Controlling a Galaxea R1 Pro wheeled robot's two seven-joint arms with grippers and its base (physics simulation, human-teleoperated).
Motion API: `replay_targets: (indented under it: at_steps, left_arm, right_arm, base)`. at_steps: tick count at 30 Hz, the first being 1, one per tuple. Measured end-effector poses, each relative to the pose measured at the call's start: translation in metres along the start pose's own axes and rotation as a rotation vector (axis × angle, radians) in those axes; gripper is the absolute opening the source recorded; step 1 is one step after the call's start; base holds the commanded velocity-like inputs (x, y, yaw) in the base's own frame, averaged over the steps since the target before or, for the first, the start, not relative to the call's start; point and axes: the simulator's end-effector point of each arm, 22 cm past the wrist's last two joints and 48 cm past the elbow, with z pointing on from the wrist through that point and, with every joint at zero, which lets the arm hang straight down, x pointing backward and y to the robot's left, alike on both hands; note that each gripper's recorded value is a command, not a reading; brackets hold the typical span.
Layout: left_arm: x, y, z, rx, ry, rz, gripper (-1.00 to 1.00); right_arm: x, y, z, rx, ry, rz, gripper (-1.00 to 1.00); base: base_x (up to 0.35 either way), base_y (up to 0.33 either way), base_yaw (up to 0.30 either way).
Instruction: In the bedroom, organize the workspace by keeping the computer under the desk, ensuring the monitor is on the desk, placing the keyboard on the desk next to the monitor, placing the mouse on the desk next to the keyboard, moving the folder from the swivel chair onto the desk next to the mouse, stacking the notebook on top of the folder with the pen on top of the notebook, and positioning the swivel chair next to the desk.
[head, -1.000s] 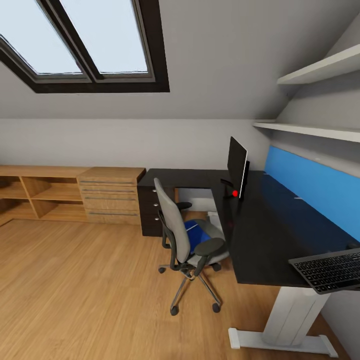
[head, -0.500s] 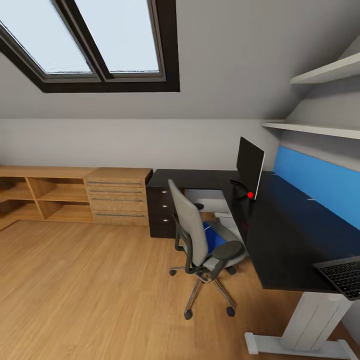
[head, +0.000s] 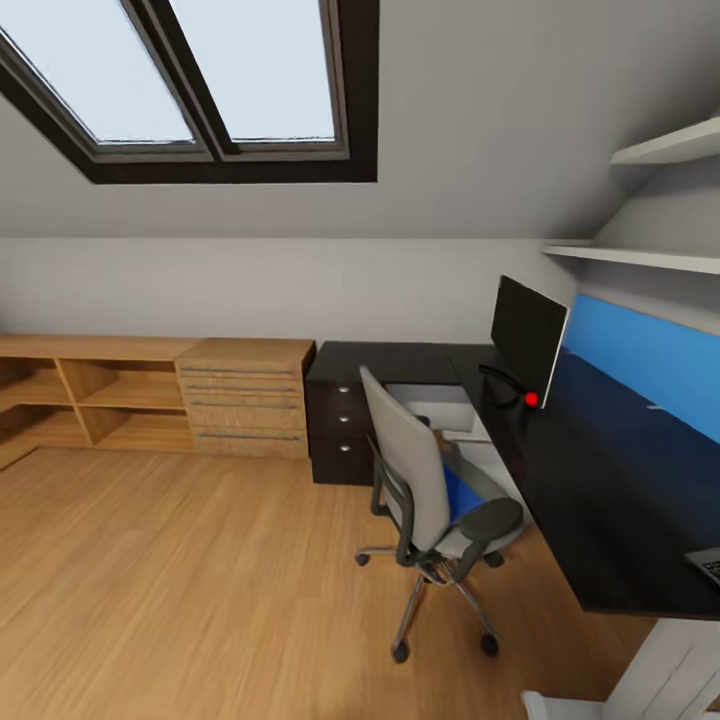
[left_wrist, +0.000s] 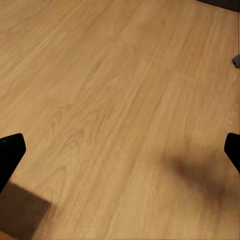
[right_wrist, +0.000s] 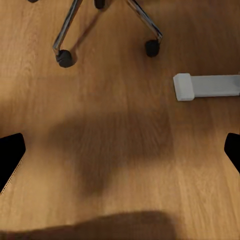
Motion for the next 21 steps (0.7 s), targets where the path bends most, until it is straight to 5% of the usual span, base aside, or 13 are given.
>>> replay_targets:
  at_steps: [5, 21]
  left_arm:
    - [0.0, -0.001, 0.0, 0.003, -0.001, 0.004, 1.0]
    - [0.005, -0.015, -0.004, 0.001, 0.005, -0.025, 1.0]
  right_arm:
    - [-0.001, -0.001, 0.0, 0.003, -0.001, 0.003, 1.0]
    - [-0.002, -0.002, 0.001, 0.011, -0.003, 0.011, 1.0]
  base:
    - [0.216, 0.007, 0.0]
    - [0.008, 0.0, -0.006]
